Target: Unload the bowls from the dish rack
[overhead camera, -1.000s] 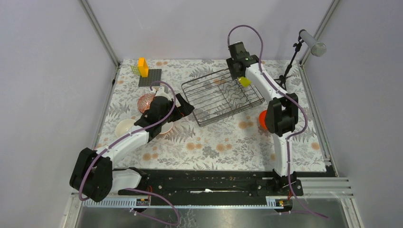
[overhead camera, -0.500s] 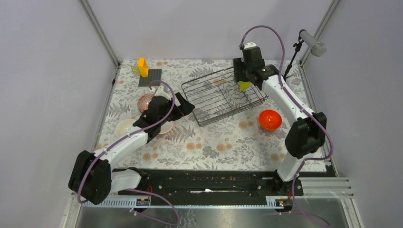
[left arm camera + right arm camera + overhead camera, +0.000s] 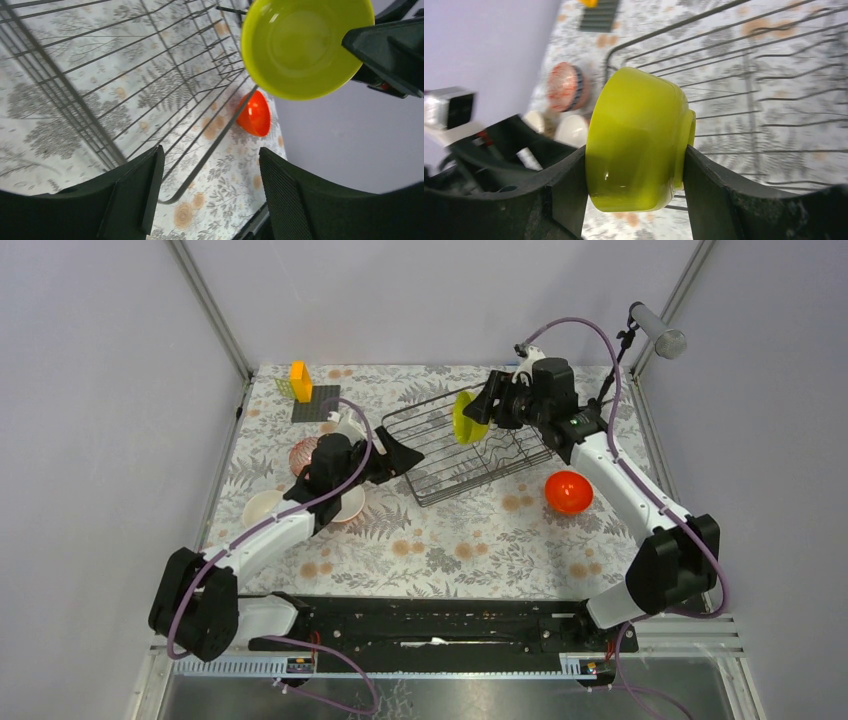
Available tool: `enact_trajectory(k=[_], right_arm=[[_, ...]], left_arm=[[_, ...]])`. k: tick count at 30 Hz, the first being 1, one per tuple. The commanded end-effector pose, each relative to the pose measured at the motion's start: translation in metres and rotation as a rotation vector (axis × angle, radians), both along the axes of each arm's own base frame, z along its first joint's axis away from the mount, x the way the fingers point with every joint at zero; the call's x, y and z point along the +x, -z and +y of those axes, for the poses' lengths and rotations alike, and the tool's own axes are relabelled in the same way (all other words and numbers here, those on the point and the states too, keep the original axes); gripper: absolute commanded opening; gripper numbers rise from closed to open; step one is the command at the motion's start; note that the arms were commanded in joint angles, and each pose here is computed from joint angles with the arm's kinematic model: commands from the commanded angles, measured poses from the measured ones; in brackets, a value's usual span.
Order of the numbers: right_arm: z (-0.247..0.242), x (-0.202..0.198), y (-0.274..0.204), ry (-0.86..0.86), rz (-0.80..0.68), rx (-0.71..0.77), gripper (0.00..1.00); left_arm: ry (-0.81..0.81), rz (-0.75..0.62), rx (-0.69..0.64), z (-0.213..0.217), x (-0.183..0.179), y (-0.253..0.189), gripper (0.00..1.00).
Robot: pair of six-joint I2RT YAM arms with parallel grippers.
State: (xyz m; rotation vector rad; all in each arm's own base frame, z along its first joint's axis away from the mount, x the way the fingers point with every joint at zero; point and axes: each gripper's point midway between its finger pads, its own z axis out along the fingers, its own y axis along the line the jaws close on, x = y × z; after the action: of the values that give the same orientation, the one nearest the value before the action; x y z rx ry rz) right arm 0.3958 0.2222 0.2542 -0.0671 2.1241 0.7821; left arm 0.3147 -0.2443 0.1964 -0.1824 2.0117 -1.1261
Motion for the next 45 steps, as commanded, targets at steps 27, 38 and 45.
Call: enact_trajectory(k=[27, 38, 45], right_arm=[[0.055, -0.055, -0.054, -0.321, 0.021, 0.413, 0.64], [0.011, -0.03, -0.025, -0.096, -0.021, 0.101, 1.0], [-0.025, -0.019, -0.001, 0.049, -0.017, -0.19, 0.9]], left_arm=[[0.084, -0.131, -0.109, -0.043, 0.036, -0.06, 0.0], [-0.082, -0.14, 0.208, -0.029, 0.061, -0.049, 0.0], [-0.131, -0.155, 0.416, -0.033, 0.065, -0.05, 0.0]])
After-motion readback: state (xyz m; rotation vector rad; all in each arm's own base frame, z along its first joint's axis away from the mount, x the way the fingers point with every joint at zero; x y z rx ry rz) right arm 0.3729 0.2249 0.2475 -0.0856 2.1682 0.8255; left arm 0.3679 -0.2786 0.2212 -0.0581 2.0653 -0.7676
